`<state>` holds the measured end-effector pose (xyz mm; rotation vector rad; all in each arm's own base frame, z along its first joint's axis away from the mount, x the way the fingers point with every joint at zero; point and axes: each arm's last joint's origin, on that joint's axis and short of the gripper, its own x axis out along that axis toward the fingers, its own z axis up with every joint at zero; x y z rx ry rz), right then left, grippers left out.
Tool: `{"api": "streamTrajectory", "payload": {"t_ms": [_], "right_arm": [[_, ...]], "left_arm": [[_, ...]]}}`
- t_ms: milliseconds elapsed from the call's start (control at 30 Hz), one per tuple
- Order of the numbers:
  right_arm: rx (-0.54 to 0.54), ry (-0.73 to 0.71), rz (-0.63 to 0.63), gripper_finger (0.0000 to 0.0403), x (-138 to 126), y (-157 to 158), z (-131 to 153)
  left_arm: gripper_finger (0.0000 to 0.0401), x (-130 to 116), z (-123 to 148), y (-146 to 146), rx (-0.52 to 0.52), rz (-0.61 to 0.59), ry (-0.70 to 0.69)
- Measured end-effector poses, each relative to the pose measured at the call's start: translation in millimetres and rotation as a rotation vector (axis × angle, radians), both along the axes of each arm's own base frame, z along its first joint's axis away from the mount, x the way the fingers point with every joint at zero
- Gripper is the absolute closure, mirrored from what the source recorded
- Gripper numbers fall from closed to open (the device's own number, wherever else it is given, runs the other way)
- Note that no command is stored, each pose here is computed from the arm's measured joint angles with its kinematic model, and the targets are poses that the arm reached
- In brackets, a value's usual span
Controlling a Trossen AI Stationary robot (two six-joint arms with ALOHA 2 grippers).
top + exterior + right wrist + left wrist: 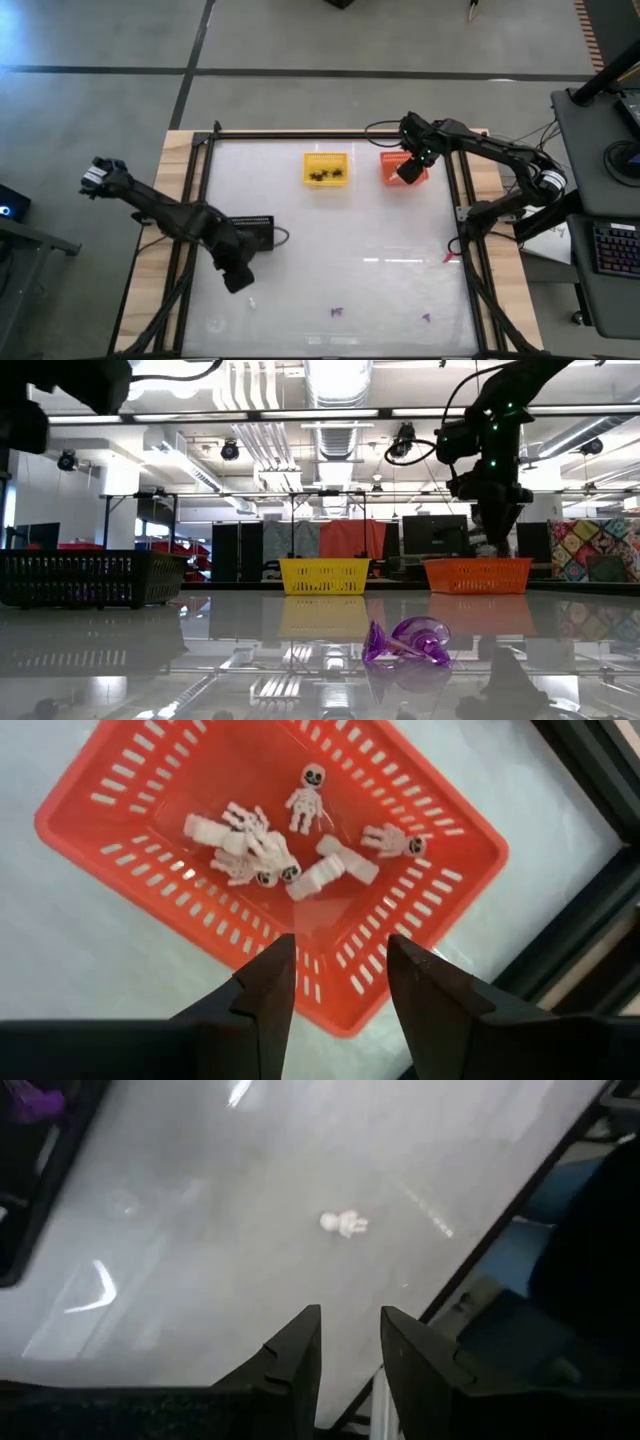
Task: Sort Halloween decoration
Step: Put the white skeleton toy into the orange basket
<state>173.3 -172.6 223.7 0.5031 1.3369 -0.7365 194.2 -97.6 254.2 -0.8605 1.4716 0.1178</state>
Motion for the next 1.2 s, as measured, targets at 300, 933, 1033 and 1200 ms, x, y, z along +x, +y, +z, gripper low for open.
{"api": "streamTrajectory", "payload": {"t_ms": [300, 933, 1033, 1200], "right_arm": [[-0.063, -0.031, 0.02, 0.024, 3.8, -4.5, 22.8], [-0.058, -0.065, -0.094, 0.0227, 5.2, -5.5, 41.9], [-0.042, -0.05, -0.1, 0.0227, 2.8, -3.2, 42.4], [-0.045, -0.037, -0.055, 0.0227, 2.2, -2.5, 42.8]], "left_arm": [[0.0287, 9.3, -5.9, -24.5, -0.116, 0.017, 0.182], [0.0248, 32.6, -42.2, -47.2, 0.026, 0.525, 0.344], [0.0248, 36.0, -52.5, -55.6, 0.03, 0.564, 0.373], [0.0248, 41.8, -70.2, -60.9, 0.069, 0.684, 0.439]]}}
